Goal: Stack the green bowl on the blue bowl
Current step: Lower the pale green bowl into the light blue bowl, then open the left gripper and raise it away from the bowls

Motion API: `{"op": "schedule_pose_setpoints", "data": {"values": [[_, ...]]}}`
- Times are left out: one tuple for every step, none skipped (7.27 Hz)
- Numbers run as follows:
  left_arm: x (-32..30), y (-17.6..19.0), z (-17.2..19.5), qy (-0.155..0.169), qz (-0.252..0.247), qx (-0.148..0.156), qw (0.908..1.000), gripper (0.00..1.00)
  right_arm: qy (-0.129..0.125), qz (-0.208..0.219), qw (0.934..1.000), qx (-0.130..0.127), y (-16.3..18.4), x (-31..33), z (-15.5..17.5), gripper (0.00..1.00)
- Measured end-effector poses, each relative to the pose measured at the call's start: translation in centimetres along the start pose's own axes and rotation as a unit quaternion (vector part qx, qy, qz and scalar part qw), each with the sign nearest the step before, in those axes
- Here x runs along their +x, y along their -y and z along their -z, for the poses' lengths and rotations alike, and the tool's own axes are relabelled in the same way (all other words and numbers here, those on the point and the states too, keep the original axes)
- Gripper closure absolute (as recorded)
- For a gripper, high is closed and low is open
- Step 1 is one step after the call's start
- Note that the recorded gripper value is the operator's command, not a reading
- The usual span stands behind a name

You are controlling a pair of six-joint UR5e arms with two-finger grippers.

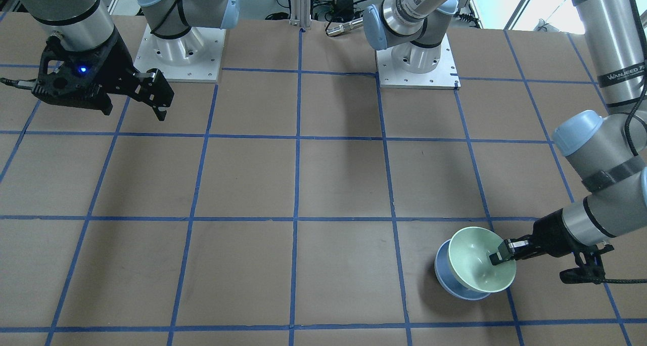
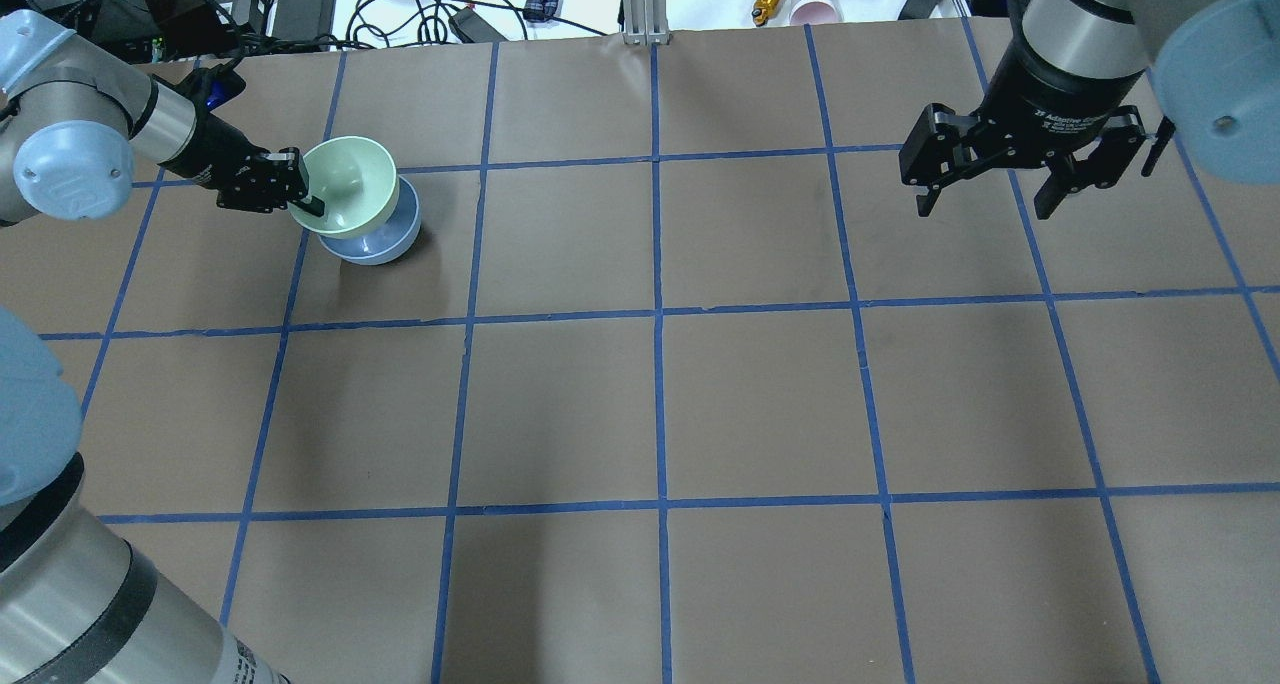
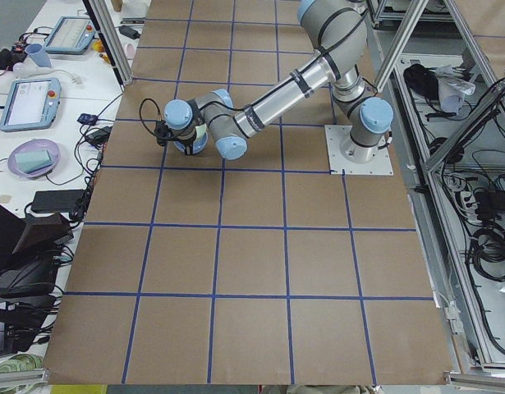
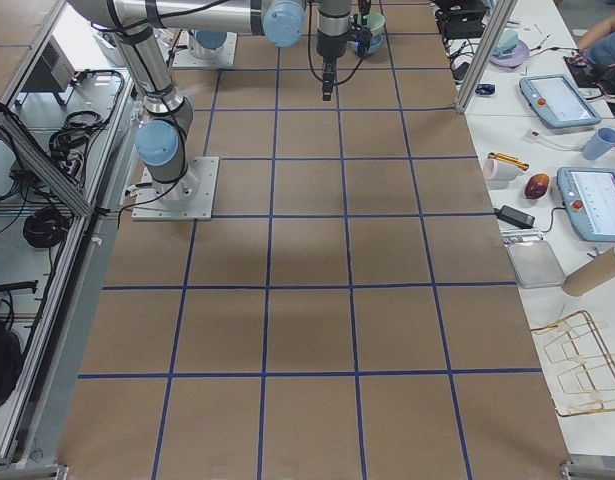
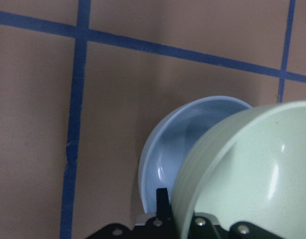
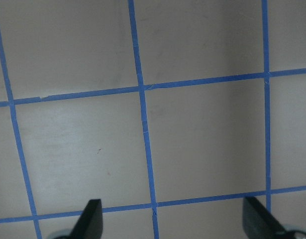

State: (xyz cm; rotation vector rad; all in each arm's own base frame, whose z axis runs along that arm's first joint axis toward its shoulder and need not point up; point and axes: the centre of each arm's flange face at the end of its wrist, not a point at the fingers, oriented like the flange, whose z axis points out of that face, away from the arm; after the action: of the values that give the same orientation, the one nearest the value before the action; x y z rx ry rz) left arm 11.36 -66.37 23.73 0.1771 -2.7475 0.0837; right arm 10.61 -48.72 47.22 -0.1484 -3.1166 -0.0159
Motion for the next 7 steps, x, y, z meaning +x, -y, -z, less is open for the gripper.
{"op": "schedule_pose_setpoints", "data": {"values": [[-0.1,0.1,-0.1,0.001,0.001,0.001,1.0000,0.56,0.000,0.000,1.0000,0.000,0.0,0.0,0.0,0.00],[-0.1,0.2,-0.2,0.002,0.001,0.002,1.0000,0.49,0.000,0.000,1.0000,0.000,0.0,0.0,0.0,0.00],[-0.1,0.2,-0.1,0.003,0.000,0.002,1.0000,0.45,0.000,0.000,1.0000,0.000,0.0,0.0,0.0,0.00],[0.0,0.3,0.0,0.004,0.000,0.003,1.0000,0.41,0.000,0.000,1.0000,0.000,0.0,0.0,0.0,0.00],[0.2,0.3,0.2,0.005,0.002,0.005,1.0000,0.36,0.000,0.000,1.0000,0.000,0.0,0.0,0.0,0.00],[0.8,0.3,0.8,0.008,0.004,0.010,0.9999,0.30,0.000,0.000,1.0000,0.000,0.0,0.0,0.0,0.00],[2.1,0.2,1.8,0.021,-0.002,0.013,0.9997,0.22,0.000,0.000,1.0000,0.000,0.0,0.0,0.0,0.00]]}}
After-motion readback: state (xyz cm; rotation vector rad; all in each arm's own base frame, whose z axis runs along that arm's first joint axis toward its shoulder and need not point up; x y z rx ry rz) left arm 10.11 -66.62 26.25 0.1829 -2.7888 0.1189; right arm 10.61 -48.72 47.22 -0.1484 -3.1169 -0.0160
